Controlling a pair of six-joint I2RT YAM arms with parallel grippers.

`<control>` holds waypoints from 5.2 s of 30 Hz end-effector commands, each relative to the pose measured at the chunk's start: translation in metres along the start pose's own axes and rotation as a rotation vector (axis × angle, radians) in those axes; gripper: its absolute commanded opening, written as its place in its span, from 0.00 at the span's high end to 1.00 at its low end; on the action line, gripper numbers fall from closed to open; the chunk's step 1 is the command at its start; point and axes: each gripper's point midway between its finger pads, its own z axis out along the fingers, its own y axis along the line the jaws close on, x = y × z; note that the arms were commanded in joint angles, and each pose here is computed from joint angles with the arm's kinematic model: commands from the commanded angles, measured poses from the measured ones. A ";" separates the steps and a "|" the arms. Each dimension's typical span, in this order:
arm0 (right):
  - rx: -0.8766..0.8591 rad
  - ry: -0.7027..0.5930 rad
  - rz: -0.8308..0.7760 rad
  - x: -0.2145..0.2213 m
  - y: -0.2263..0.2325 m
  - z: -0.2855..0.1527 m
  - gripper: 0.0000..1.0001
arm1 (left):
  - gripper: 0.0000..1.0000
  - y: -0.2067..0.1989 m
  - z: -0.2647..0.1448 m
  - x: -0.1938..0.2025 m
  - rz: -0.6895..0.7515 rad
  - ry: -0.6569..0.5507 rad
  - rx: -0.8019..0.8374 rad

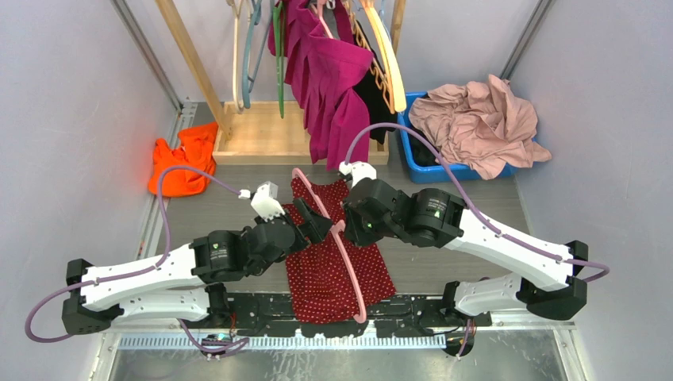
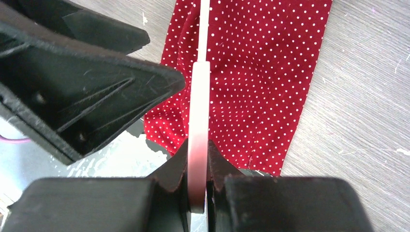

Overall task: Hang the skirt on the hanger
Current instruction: Hang the skirt on the hanger, then place the hanger on the clothesline.

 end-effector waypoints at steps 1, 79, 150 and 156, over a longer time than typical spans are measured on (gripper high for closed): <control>-0.051 -0.106 0.001 -0.027 0.020 -0.018 0.99 | 0.00 -0.001 -0.005 -0.022 -0.088 -0.073 -0.042; -0.251 -0.383 -0.192 -0.004 0.032 -0.056 0.53 | 0.76 -0.039 -0.054 -0.136 -0.394 -0.388 0.155; -0.188 -0.573 -0.205 -0.075 0.079 -0.075 0.99 | 0.46 -0.018 -0.107 -0.170 -0.155 -0.390 0.060; -0.147 -0.507 -0.187 -0.088 0.082 -0.098 0.99 | 0.39 0.011 -0.115 -0.163 -0.046 -0.344 -0.032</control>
